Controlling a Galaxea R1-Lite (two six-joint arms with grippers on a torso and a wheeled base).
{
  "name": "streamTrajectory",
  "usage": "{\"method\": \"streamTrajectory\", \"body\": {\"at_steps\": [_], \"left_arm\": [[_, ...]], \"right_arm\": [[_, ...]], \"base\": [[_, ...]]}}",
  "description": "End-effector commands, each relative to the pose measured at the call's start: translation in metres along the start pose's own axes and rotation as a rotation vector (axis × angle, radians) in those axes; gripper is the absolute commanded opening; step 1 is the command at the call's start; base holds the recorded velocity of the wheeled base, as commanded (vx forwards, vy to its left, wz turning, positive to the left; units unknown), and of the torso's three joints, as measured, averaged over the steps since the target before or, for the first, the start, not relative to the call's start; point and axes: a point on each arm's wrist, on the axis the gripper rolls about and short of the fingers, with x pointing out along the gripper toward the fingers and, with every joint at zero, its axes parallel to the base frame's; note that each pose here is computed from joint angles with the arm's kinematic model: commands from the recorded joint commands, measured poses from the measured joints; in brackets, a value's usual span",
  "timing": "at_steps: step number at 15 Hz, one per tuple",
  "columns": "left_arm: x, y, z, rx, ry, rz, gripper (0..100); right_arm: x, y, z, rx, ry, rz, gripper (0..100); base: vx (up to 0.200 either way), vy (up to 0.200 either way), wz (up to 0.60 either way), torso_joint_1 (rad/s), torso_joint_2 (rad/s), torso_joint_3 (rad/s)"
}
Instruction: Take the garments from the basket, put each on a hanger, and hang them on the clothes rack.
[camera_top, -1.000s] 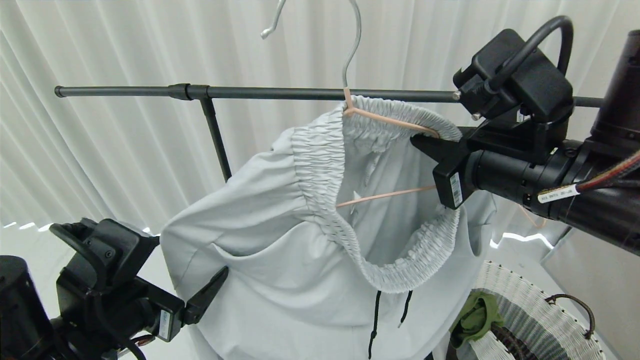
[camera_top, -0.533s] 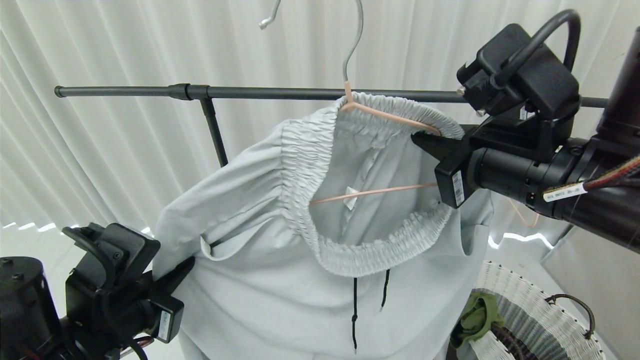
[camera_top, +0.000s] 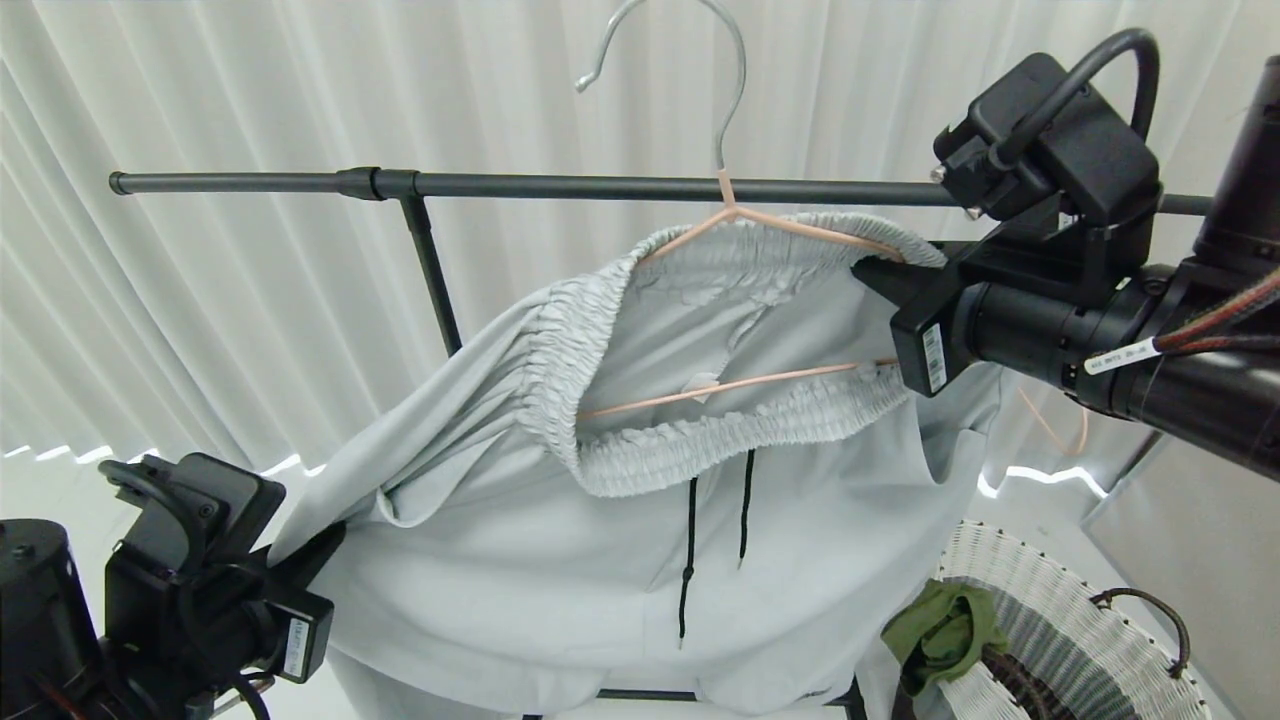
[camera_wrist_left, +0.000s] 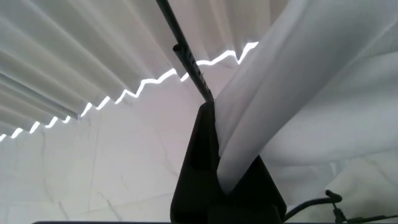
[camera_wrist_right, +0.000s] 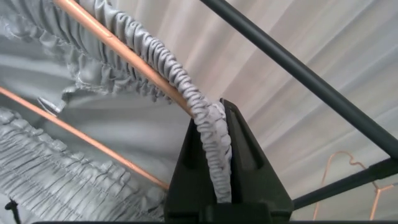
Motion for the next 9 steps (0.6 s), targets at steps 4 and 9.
{"method": "streamTrajectory", "body": {"at_steps": [4,9], "left_arm": [[-0.003,0.001,0.002,-0.003,-0.017,0.002,100],[-0.032,0.003,-0.002,0.077,-0.137,-0.057,100]], "right_arm": [[0.001,0.000,-0.001,-0.001,0.005,-0.003,0],[0.001,-0.024,-0.018,-0.026,0.160,-0.122,0]], "base": [[0.000,0.000,0.00,0.000,0.00,0.000],[0.000,0.000,0.00,0.000,0.00,0.000]]}}
